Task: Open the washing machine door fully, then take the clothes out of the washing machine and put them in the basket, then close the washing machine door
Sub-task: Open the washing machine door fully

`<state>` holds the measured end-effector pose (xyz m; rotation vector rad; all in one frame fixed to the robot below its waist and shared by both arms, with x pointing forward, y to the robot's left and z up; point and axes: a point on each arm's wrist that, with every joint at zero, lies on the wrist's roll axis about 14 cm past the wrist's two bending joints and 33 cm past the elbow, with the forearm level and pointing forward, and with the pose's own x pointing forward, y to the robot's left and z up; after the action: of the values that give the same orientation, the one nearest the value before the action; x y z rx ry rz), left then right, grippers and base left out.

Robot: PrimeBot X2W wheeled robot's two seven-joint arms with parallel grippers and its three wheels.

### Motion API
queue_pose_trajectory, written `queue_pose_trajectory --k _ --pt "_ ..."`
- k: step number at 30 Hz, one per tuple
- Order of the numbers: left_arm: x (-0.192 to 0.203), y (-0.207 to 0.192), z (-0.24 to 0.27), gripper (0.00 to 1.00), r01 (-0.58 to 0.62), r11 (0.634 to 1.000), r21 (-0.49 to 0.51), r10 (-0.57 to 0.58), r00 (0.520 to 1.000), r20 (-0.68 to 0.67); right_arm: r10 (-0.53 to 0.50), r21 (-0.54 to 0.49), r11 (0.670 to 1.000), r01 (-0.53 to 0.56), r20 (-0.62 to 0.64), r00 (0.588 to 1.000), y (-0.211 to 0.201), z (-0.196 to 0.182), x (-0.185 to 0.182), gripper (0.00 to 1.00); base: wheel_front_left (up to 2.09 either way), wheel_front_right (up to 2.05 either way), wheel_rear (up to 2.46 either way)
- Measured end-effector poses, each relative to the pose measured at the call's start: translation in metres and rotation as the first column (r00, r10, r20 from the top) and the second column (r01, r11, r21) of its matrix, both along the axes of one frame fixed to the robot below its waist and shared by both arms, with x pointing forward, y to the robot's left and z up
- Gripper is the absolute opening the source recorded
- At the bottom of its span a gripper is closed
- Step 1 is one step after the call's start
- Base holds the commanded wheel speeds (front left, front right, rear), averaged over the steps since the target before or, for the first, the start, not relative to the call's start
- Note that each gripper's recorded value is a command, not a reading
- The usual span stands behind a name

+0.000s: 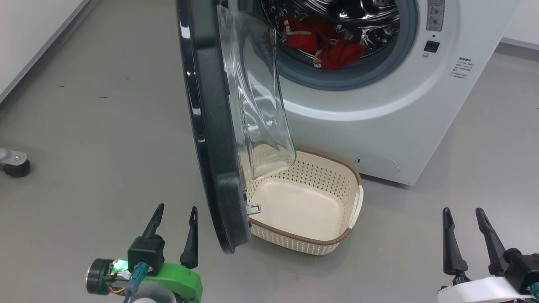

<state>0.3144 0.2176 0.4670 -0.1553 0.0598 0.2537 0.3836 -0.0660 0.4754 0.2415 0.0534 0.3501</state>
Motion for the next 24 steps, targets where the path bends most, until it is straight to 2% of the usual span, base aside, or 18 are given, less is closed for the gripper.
queue_pose_trajectory --k 20,21,22,23,24 --pt "0.0009 -0.001 -0.0015 1.0 0.004 1.0 -0.001 -0.004 1.0 -0.005 0.016 -0.005 1.0 -0.016 0.0 1.0 0.0011 -0.0025 -0.0022 1.0 0.0 0.0 0.0" --pt "0.001 -0.0011 -0.0016 0.88 0.004 1.0 -0.001 -0.004 1.0 -0.005 0.016 -0.004 1.0 -0.016 -0.001 1.0 0.0011 -0.0028 -0.0024 1.0 0.0 0.0 0.0" --pt "0.001 -0.0012 -0.0016 0.61 0.004 1.0 -0.001 -0.004 1.0 -0.005 0.016 -0.006 1.0 -0.016 -0.001 1.0 0.0011 -0.0031 -0.0025 1.0 0.0 0.0 0.0" --pt "0.0011 -0.0013 -0.0016 0.38 0.005 1.0 -0.001 -0.005 1.0 -0.005 0.017 -0.01 1.0 -0.017 0.0 1.0 0.001 -0.0034 -0.0026 1.0 0.0 0.0 0.0" --pt "0.0011 -0.0013 -0.0016 0.09 0.005 1.0 -0.001 -0.005 1.0 -0.005 0.018 -0.01 1.0 -0.018 0.0 1.0 0.0011 -0.0034 -0.0026 1.0 0.0 0.0 0.0"
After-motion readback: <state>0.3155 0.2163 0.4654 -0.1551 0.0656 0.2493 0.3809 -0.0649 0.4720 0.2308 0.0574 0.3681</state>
